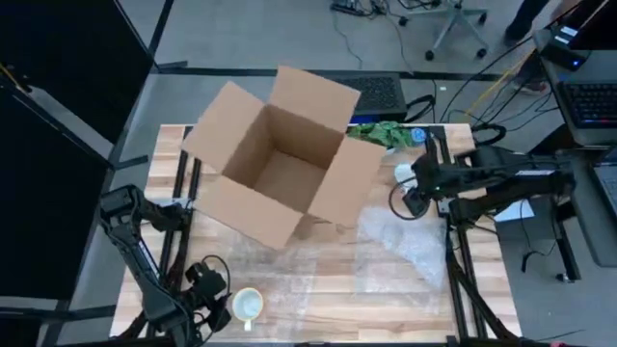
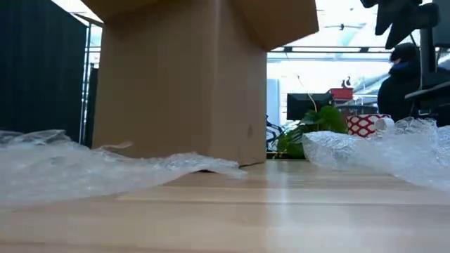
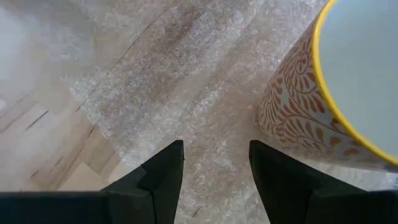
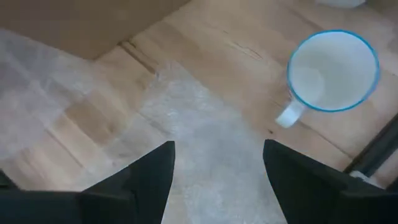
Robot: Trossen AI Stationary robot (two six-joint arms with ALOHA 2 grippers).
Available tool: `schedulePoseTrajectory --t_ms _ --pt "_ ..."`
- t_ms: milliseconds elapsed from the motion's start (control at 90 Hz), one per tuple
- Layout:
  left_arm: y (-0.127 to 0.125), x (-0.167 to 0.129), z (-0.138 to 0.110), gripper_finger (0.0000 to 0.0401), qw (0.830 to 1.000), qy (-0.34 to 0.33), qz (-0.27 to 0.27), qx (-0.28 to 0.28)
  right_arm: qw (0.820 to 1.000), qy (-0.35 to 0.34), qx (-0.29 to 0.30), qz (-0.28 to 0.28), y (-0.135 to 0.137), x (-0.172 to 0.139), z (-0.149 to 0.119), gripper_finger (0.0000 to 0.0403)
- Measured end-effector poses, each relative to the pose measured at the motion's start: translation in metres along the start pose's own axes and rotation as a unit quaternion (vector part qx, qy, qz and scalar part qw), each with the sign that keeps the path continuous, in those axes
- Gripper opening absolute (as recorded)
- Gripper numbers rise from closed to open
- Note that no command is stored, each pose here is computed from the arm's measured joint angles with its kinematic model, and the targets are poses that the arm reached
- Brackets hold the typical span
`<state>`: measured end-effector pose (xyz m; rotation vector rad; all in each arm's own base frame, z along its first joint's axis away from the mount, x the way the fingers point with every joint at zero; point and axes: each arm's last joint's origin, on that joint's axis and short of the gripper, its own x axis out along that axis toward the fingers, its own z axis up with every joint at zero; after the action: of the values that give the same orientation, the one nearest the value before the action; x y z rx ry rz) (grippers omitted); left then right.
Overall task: Wrap mug
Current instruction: Wrap the yellow mug with bubble wrap
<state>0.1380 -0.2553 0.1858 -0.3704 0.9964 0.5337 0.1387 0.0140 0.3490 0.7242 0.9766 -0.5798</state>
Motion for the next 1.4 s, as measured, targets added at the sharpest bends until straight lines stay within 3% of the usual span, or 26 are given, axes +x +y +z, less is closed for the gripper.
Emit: schedulePoseTrajectory --t_ms 200,367,589,756,867,1022,1189,1400 --pt "0.000 0.000 0.000 0.0171 1.000 0.000 -0.001 -0.001 0.993 -0.010 -0.053 0.108 0.041 0.000 -0.020 0.0231" --pt "0.000 0.000 0.000 0.0171 1.000 0.000 -0.001 -0.001 0.976 -0.059 -0.126 0.168 0.092 0.008 -0.057 0.0231" --pt "0.000 0.000 0.000 0.0171 1.000 0.000 -0.001 -0.001 0.940 -0.166 -0.254 0.154 0.160 0.060 -0.110 0.0231" --pt "0.000 0.000 0.000 0.0171 1.000 0.000 0.000 -0.001 0.915 -0.212 -0.314 0.138 0.203 0.127 -0.123 0.0231" --pt "0.000 0.000 0.000 0.0171 1.000 -0.001 0.000 0.000 0.896 -0.255 -0.329 0.152 0.226 0.173 -0.116 0.0231" --pt "0.000 0.000 0.000 0.0171 1.000 -0.001 0.000 0.000 0.881 -0.324 -0.301 0.166 0.240 0.220 -0.085 0.0231" --pt "0.000 0.000 0.000 0.0171 1.000 -0.004 -0.001 0.000 0.893 -0.337 -0.274 0.118 0.228 0.258 -0.046 0.0231" --pt "0.000 0.000 0.000 0.0171 1.000 -0.004 0.000 0.003 0.908 -0.318 -0.271 0.037 0.202 0.278 -0.006 0.0218"
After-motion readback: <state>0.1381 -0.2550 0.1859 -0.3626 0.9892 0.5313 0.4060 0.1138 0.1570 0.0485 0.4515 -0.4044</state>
